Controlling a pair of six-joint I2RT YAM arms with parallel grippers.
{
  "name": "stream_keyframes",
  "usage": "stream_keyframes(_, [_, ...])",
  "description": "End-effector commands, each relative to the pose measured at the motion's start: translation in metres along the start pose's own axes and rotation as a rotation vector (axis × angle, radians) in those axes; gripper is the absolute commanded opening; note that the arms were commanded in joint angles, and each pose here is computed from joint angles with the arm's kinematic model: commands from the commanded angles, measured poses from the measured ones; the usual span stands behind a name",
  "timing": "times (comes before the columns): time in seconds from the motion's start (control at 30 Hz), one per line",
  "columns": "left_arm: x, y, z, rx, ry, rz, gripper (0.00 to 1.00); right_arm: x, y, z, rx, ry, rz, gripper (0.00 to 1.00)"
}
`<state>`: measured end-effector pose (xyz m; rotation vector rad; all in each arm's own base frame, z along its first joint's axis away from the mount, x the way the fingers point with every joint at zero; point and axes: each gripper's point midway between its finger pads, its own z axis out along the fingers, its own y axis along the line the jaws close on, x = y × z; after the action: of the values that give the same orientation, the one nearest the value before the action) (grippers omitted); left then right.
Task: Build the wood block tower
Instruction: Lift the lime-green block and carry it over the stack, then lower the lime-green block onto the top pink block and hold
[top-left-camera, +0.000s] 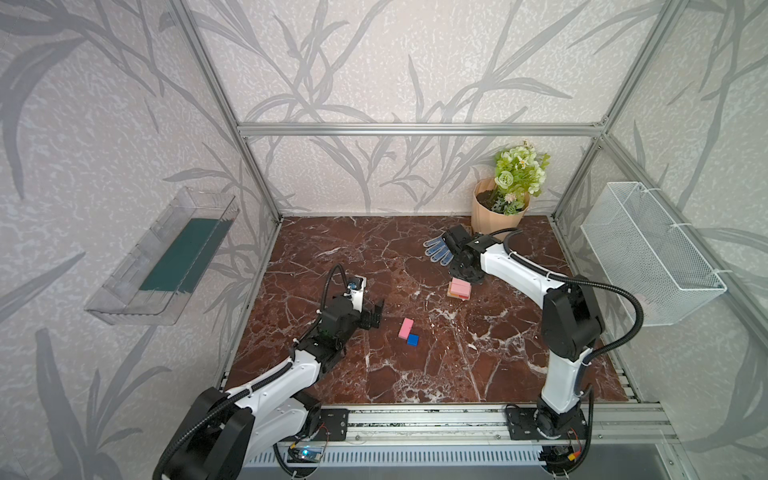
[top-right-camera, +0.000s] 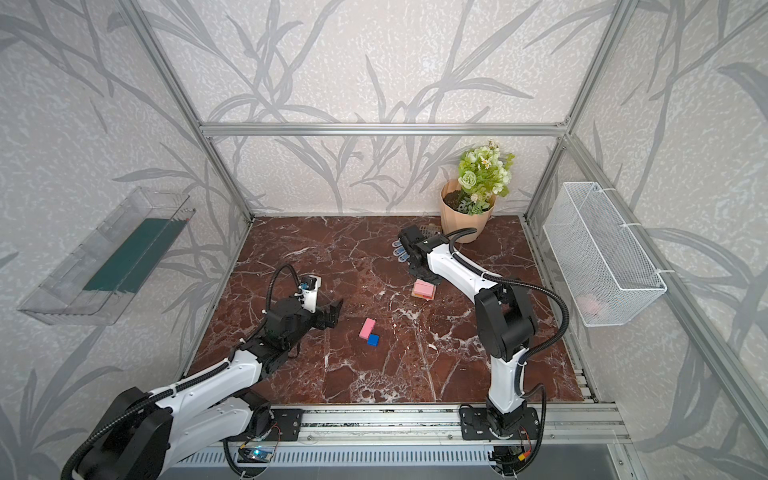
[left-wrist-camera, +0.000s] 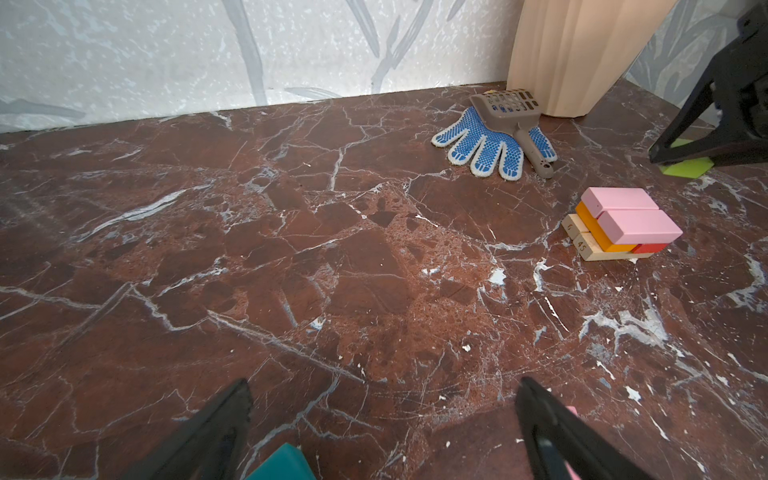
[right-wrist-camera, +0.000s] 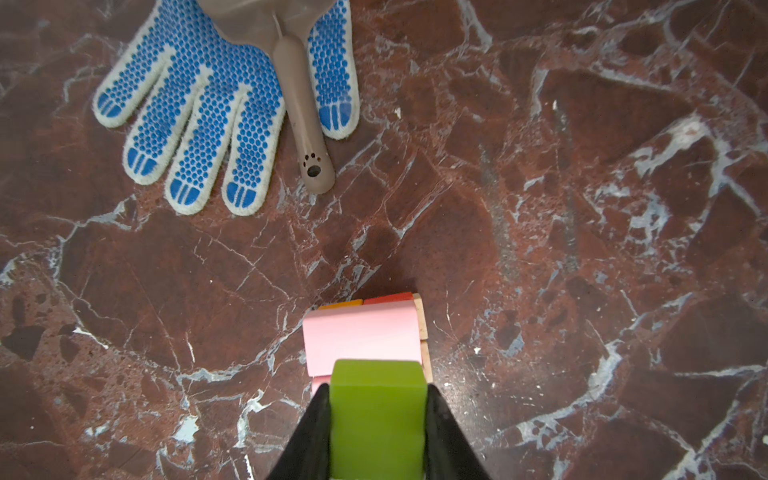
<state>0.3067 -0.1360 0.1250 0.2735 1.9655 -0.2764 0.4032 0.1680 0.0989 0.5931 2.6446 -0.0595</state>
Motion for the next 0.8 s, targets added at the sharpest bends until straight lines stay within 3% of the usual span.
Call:
stream_keyframes(0.0, [-0.004, -0.001, 0.000, 0.010, -0.009, 0.007, 0.99, -0.001, 0.009, 0.008, -0.004, 0.019, -0.022, 0.09])
stream_keyframes(0.77, [-0.004, -0.002, 0.001, 0.011, -0.004, 0.007, 0.99, 0.004, 0.006, 0.027, 0.025, 0.045, -0.064, 0.10])
